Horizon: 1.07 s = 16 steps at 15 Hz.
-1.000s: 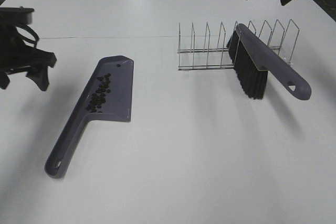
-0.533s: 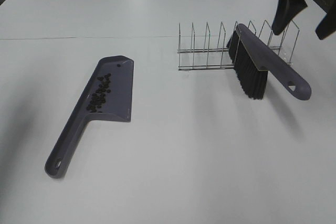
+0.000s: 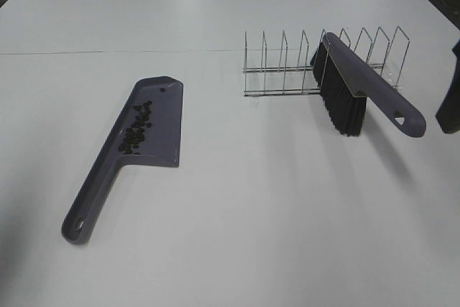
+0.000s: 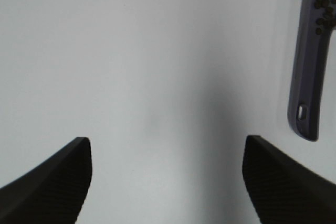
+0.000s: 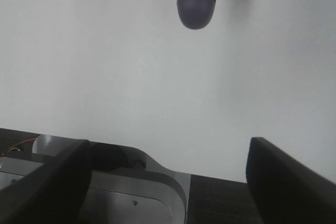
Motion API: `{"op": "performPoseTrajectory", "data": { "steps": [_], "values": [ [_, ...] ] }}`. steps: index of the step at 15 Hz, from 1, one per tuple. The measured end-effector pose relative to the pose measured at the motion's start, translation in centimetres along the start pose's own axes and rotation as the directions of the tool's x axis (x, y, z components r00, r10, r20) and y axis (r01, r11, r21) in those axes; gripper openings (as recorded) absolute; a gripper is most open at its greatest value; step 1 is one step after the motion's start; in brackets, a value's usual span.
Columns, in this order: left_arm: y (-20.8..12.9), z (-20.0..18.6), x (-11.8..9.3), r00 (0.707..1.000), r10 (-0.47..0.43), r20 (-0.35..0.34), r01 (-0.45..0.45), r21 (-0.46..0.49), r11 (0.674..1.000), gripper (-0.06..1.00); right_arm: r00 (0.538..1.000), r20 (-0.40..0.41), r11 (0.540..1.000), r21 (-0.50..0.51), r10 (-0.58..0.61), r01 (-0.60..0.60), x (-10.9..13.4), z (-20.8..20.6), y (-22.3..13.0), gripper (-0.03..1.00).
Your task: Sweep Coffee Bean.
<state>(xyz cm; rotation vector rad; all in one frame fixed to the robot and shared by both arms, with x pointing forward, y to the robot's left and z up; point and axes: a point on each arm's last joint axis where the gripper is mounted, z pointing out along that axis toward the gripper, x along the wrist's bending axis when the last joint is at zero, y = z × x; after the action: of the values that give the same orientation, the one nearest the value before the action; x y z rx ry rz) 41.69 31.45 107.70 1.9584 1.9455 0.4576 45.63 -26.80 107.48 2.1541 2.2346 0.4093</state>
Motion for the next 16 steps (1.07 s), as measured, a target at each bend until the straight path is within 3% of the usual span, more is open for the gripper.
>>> {"op": "performPoseTrajectory", "data": {
  "steps": [2, 5, 11, 14, 16],
  "values": [
    [-2.5, -1.7, -1.0, 0.999, 0.047, 0.014, -0.046, -0.094, 0.995, 0.73, 1.0, 0.0, 0.998, -0.066, -0.012, 0.012, 0.0, -1.3, -4.1, 0.7],
    [-4.4, -2.4, -2.0, 0.993, 0.111, 0.041, -0.104, -0.136, 0.985, 0.73, 0.999, 0.021, 0.99, -0.138, -0.029, 0.031, -0.3, -1.8, -8.3, 0.7],
    [-8.8, -3.0, -1.8, 0.999, 0.031, 0.026, -0.025, -0.203, 0.979, 0.73, 0.995, 0.089, 0.938, -0.337, -0.055, 0.082, -1.4, -1.2, -15.0, 0.7],
    [-11.4, -4.0, -1.8, 0.999, 0.007, 0.033, 0.004, -0.315, 0.949, 0.73, 0.99, 0.123, 0.896, -0.431, -0.062, 0.109, -2.1, 0.0, -18.3, 0.7],
    [-12.8, -5.0, -1.8, 0.999, 0.009, 0.033, 0.005, -0.387, 0.922, 0.73, 0.99, 0.125, 0.84, -0.528, -0.066, 0.123, -2.1, -0.5, -19.6, 0.7]
  ]
}}
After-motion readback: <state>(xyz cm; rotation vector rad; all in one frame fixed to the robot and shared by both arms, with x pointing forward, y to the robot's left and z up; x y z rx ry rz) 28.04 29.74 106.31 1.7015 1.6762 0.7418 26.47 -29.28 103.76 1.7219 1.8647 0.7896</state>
